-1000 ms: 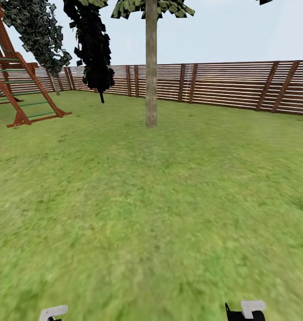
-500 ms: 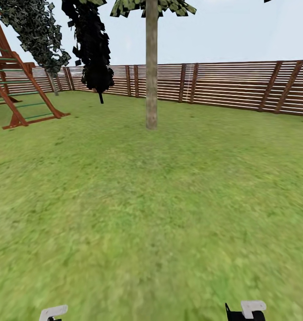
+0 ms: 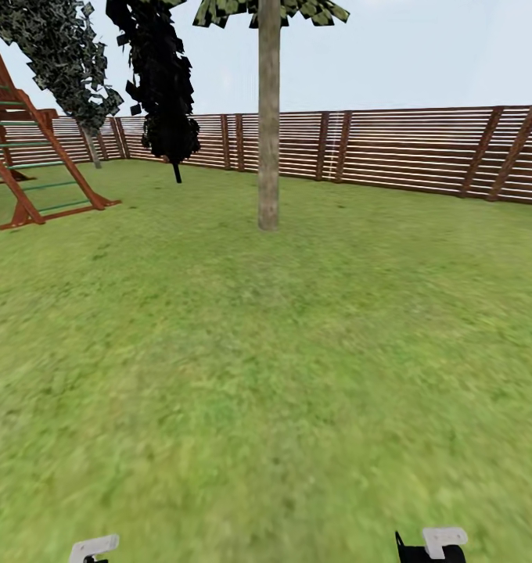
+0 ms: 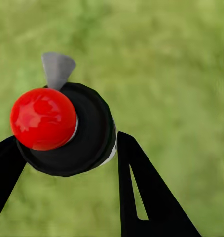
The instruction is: In the garden, pick up the pesticide atomizer on the floor and spray pesticide onto both trees until each tree trunk is fully covered.
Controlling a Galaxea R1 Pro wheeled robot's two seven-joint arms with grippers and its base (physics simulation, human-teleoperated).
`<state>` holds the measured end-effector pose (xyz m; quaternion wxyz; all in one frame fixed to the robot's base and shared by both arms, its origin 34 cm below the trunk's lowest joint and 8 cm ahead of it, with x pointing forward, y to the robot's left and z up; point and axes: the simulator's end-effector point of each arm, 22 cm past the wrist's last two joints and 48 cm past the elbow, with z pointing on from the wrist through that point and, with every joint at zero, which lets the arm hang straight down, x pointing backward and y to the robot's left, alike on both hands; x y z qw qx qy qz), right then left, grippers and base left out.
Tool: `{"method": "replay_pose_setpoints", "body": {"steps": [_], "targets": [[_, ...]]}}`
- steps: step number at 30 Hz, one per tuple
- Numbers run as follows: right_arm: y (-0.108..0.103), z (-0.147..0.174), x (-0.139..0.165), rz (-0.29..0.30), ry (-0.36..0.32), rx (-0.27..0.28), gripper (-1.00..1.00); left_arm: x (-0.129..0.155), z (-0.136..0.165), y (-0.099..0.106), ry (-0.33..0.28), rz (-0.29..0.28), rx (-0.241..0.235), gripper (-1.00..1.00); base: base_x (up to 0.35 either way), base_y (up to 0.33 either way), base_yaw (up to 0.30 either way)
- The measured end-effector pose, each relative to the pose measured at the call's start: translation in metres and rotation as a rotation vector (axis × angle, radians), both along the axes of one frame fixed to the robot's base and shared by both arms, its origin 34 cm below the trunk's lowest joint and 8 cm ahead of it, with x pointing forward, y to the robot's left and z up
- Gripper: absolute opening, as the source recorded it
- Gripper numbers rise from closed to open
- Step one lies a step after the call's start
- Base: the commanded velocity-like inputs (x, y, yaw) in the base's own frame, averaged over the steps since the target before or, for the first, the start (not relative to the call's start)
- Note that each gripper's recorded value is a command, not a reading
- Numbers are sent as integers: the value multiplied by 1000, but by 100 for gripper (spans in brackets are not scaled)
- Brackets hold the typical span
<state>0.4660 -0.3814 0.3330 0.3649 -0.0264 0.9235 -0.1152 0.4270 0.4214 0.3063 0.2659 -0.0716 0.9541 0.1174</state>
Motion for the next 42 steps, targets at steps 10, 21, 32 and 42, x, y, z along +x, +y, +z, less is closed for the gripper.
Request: {"method": "replay_pose_setpoints", "body": {"steps": [10, 21, 32, 42], "targets": [[0, 0, 0, 1, 0, 0, 100, 0, 0, 0, 0, 0, 0, -100, 335, 109, 0], [0, 0, 0, 0, 0, 0, 100, 0, 0, 0, 0, 0, 0, -100, 335, 81, 0], [1, 0, 0, 1, -1, 1, 100, 0, 0, 0, 0, 0, 0, -100, 335, 71, -159], [1, 0, 0, 1, -1, 1, 100, 0, 0, 0, 0, 0, 0, -100, 335, 68, -40]]}}
